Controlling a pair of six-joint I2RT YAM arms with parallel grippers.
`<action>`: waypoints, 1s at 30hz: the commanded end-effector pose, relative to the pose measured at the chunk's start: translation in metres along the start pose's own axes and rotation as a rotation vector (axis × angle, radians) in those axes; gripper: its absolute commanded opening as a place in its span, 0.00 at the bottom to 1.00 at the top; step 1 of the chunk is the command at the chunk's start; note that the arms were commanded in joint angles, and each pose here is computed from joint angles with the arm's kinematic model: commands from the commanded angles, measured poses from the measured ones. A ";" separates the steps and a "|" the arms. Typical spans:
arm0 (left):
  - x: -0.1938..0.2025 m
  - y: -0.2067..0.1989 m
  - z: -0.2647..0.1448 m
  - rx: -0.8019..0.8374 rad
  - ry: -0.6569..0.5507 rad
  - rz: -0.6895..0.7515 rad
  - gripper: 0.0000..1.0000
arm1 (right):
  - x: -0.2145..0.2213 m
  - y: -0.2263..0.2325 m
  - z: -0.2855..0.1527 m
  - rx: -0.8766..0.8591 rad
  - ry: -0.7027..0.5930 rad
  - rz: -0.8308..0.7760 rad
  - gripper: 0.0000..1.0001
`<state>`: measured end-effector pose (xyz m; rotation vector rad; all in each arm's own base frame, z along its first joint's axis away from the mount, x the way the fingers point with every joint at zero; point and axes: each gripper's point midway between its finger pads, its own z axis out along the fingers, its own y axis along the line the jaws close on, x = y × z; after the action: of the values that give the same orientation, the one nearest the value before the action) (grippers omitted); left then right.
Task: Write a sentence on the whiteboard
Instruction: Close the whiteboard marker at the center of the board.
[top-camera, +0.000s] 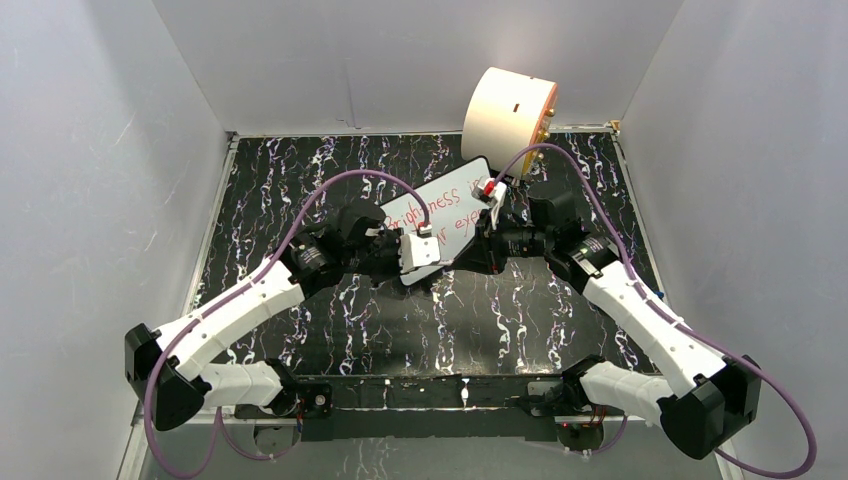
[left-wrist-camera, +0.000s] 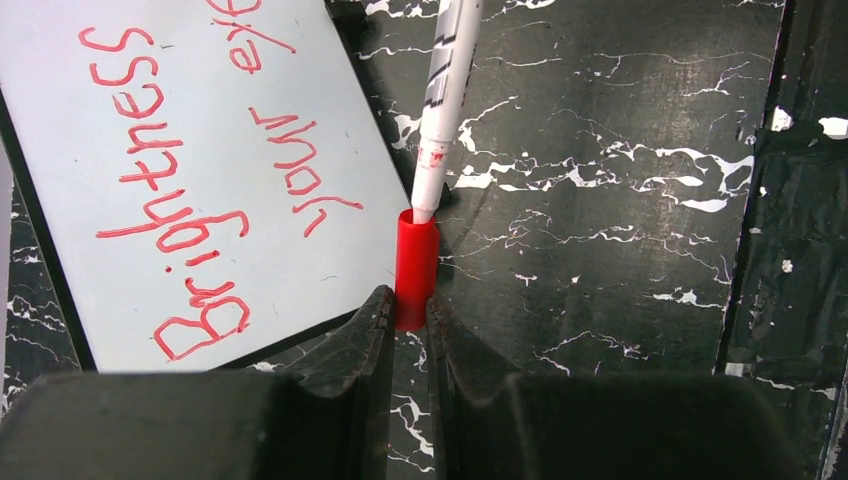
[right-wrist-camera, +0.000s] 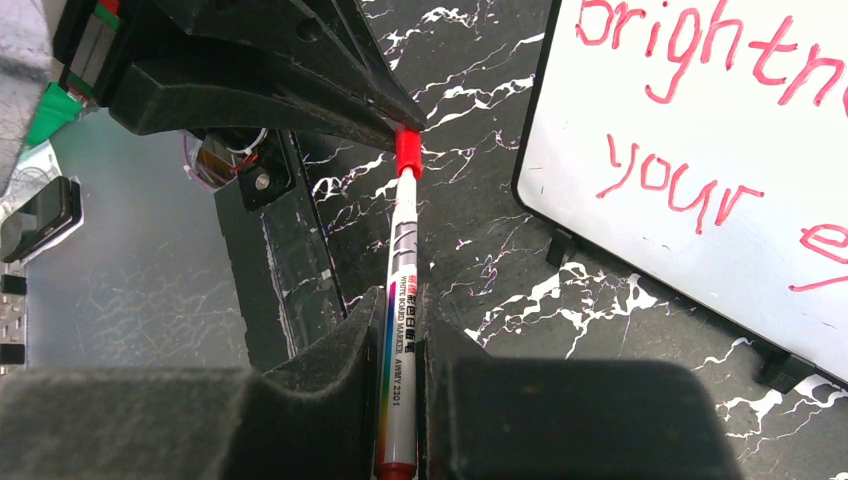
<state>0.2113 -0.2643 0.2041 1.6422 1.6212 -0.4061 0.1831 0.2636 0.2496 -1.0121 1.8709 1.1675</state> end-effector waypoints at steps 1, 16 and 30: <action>-0.017 0.005 -0.010 -0.016 -0.038 0.018 0.00 | -0.018 0.007 -0.001 -0.019 -0.031 -0.050 0.00; -0.052 -0.002 -0.009 0.027 -0.144 0.038 0.00 | -0.010 0.001 0.014 -0.036 -0.019 -0.003 0.00; -0.100 -0.004 -0.013 -0.021 -0.285 0.108 0.00 | -0.005 -0.003 0.027 -0.050 -0.009 0.055 0.00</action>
<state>0.2043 -0.2743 0.2101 1.6561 1.6186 -0.3853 0.1860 0.2781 0.2405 -0.9918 1.9166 1.2480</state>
